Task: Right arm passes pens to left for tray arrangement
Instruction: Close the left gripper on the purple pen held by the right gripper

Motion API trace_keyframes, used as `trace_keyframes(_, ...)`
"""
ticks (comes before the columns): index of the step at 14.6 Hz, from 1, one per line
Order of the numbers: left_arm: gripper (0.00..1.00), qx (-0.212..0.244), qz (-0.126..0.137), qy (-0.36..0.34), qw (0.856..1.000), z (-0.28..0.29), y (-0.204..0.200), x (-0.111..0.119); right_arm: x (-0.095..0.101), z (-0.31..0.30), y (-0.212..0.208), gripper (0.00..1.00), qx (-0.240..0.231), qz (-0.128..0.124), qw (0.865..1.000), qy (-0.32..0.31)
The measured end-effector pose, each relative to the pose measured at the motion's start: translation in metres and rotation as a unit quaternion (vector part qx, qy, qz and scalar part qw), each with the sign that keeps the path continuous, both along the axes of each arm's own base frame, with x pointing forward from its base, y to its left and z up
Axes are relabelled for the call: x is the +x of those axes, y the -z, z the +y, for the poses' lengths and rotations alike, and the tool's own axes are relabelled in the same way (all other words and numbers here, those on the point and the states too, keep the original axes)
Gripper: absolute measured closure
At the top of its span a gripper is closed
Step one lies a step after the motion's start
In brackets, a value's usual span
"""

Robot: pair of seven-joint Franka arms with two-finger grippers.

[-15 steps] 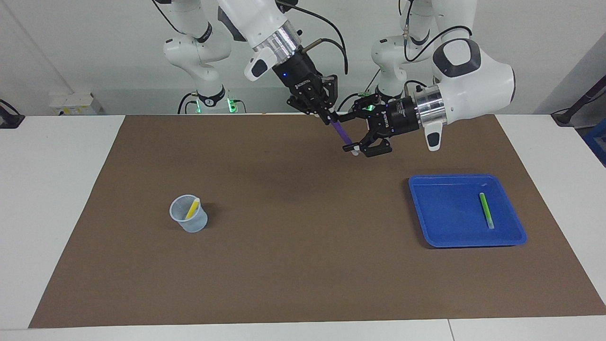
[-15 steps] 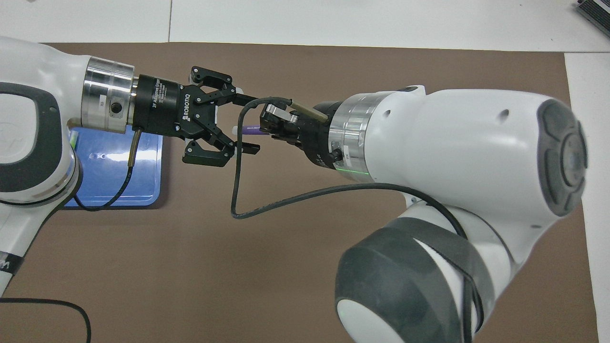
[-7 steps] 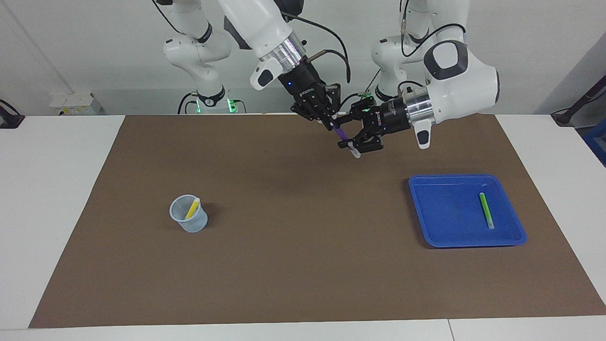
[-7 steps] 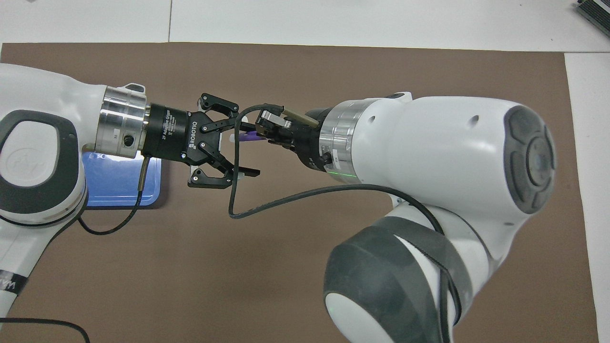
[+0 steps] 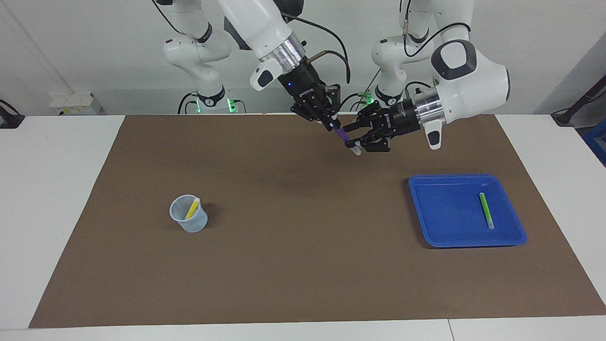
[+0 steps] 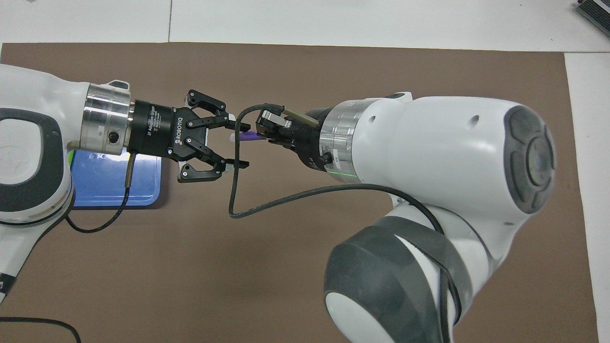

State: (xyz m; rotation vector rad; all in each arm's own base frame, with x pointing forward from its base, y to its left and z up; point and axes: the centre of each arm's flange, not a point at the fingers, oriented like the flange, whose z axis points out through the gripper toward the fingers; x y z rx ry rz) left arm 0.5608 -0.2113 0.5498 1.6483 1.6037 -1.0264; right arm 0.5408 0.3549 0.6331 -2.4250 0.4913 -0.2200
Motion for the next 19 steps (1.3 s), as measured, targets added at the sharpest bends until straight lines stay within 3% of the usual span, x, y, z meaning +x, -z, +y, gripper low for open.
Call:
trace_keyframes(4,0.52,0.0,-0.003,0.003,1.0,-0.003,0.0,-0.001,0.0,0.0,0.0,0.81,0.0,0.0,1.0,0.0)
trace_keyframes(6,0.58,-0.001,-0.007,0.005,1.0,-0.002,0.0,-0.001,0.0,0.0,0.0,0.81,0.0,0.0,1.0,0.0)
trace_keyframes(9,0.83,0.0,-0.015,0.004,1.0,-0.001,0.0,0.0,-0.001,0.001,0.001,0.81,-0.001,0.001,1.0,-0.001)
trace_keyframes(12,0.83,0.0,-0.019,0.006,1.0,0.0,0.002,0.0,-0.001,0.002,0.003,0.81,-0.002,0.002,1.0,-0.002)
trace_keyframes(14,0.83,0.002,-0.038,0.018,0.999,0.001,0.006,-0.001,-0.003,0.004,0.006,0.81,-0.004,0.006,1.0,-0.005)
trace_keyframes(17,0.83,0.044,-0.089,0.058,0.993,0.003,0.009,-0.005,-0.01,0.015,0.021,0.81,-0.011,0.019,1.0,-0.015)
trace_keyframes(19,0.83,0.087,-0.116,0.092,0.985,0.016,0.026,-0.01,-0.004,0.006,0.015,0.66,-0.006,0.01,1.0,-0.005)
